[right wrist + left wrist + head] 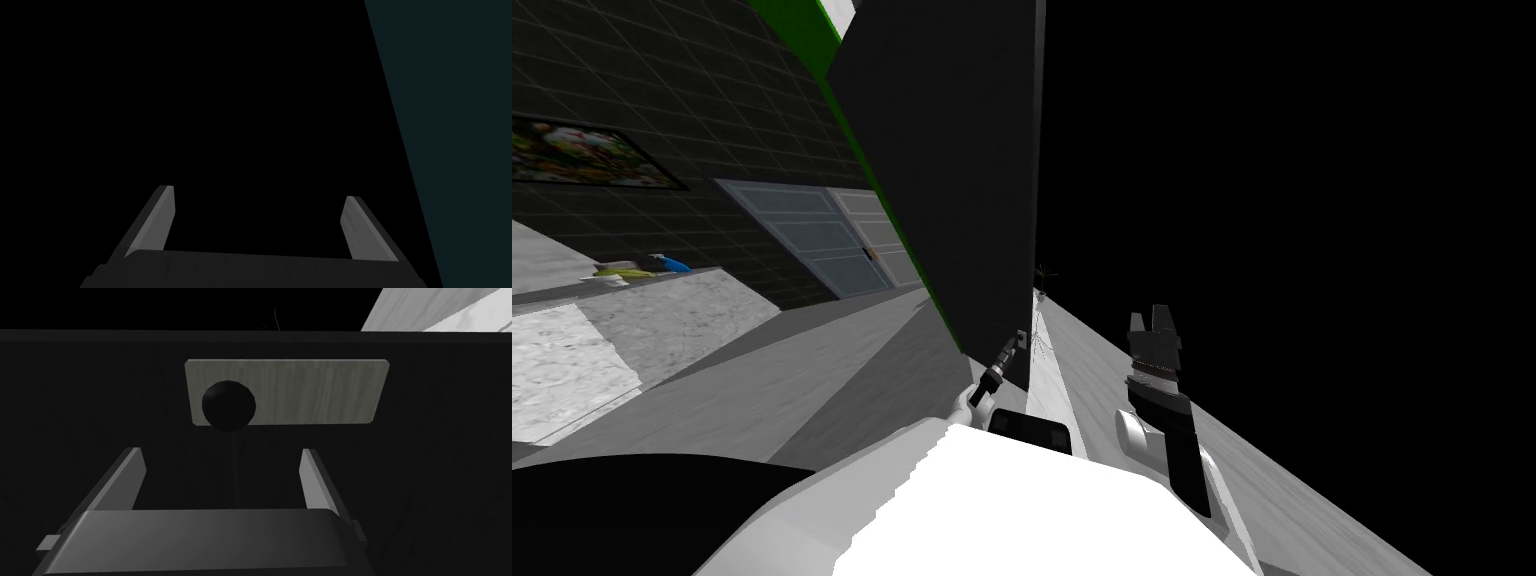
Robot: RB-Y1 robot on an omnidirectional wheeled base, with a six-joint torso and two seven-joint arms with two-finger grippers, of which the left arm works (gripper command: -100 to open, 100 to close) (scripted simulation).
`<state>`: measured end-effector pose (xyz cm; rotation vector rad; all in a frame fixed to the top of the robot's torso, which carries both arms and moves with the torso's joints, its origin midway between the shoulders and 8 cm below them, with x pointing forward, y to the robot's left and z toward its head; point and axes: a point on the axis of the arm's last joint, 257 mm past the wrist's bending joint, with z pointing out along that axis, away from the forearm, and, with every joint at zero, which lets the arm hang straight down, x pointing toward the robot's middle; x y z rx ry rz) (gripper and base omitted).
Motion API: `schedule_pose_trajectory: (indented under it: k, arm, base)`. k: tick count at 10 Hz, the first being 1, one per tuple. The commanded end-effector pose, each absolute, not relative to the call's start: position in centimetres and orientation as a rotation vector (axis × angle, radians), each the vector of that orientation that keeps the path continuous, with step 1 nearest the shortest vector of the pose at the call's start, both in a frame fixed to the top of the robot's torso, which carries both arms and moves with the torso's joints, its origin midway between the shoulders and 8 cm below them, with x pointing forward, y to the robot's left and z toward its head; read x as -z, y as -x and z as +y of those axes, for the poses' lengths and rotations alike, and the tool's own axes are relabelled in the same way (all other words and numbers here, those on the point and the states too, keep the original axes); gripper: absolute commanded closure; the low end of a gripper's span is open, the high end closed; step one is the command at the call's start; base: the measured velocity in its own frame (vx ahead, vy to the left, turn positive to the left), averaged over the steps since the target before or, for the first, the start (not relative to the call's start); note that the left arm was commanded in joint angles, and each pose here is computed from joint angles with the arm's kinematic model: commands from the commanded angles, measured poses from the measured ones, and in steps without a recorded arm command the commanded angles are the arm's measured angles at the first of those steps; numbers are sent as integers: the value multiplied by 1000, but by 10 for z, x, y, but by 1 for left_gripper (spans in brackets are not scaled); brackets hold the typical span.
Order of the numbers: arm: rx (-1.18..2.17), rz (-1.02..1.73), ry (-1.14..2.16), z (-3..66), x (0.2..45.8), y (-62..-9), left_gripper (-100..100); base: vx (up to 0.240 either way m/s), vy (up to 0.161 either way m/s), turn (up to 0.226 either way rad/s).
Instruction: Push the door open
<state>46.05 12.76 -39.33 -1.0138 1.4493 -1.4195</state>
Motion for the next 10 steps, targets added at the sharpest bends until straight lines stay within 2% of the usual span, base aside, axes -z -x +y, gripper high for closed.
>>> schedule_pose_trajectory:
  k: [1,4,5,10]
  arm:
    - [1420,1442,1015,127,393,-460,-100]
    - [1422,1436,1018,126,392,-460,-100]
    - [1422,1436,1018,126,392,-460,100]
    - [1422,1436,1018,126,392,-460,100]
  base:
    - [212,-64,-35]
    - [165,-66,-7]
    - [-18,3,-14]
    - [-13,6,-3]
